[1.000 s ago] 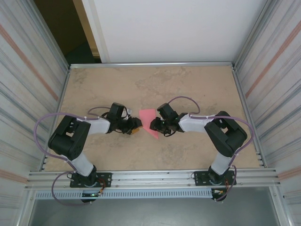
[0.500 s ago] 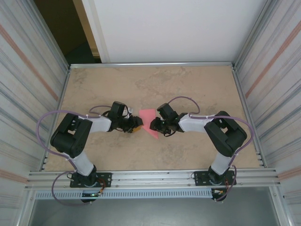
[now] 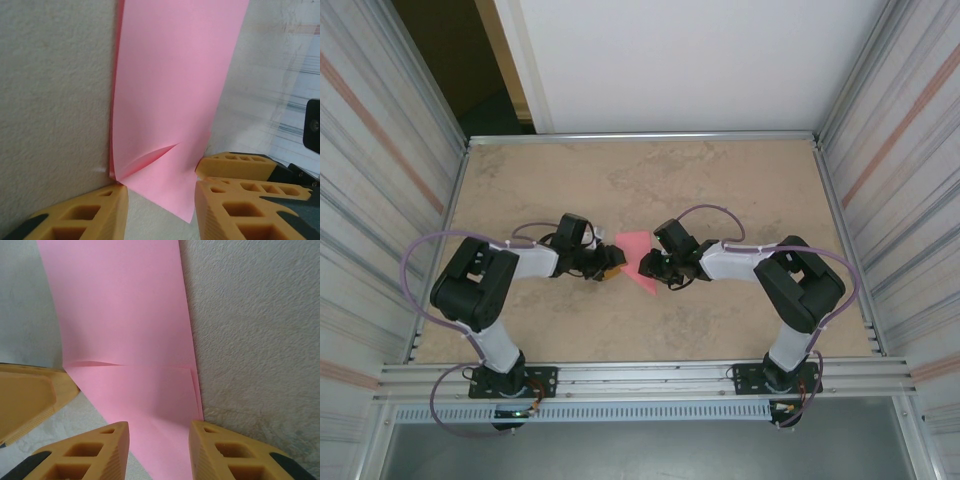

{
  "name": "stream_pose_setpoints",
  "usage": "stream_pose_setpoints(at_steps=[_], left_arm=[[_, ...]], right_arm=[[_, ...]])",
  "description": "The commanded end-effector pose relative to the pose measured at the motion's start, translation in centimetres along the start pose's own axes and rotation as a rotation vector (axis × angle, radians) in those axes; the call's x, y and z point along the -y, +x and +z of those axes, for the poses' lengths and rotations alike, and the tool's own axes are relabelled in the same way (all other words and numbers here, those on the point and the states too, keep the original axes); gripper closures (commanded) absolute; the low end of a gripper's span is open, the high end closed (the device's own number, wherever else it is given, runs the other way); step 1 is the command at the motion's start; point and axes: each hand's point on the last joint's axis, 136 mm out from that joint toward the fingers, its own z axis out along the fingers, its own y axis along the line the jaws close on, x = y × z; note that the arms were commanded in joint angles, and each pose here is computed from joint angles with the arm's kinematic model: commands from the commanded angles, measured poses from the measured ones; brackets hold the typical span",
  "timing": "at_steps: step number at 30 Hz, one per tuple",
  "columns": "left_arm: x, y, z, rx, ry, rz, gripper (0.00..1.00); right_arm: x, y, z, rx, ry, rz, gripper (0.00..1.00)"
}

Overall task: Fold a paper plane with a square sheet of paper (pick it up from the middle)
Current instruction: Fourth fold the wing at the center of the table.

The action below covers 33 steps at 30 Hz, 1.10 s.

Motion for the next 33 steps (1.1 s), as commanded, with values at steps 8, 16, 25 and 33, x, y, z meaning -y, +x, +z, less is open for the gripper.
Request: stream_pose_setpoints(at_steps=[8,16,25,33], left_arm=[[2.3,-0.1,0.0,-0.028,0.076,0.035,0.62],[2.4,-0.3,0.7,-0.043,0.099,0.031,0.66],[2.3,-1.0,1.0,-0.057,0.136,0.011,0.71],[2.1,-1.0,0.8,-0.062,0.117,0.017,0.87]], right_arm=[[0.3,0.0,0.5,-0.012,0.017,0.001,0.65],[0.3,-0.1,0.4,-0.010,0.018,-0.001,0.66],[0.2,-0.1,0.3,-0.004,0.011,-0.009,0.66],[-0.4,-0.6,-0.3,0.017,-0.006,-0.046,0.64]])
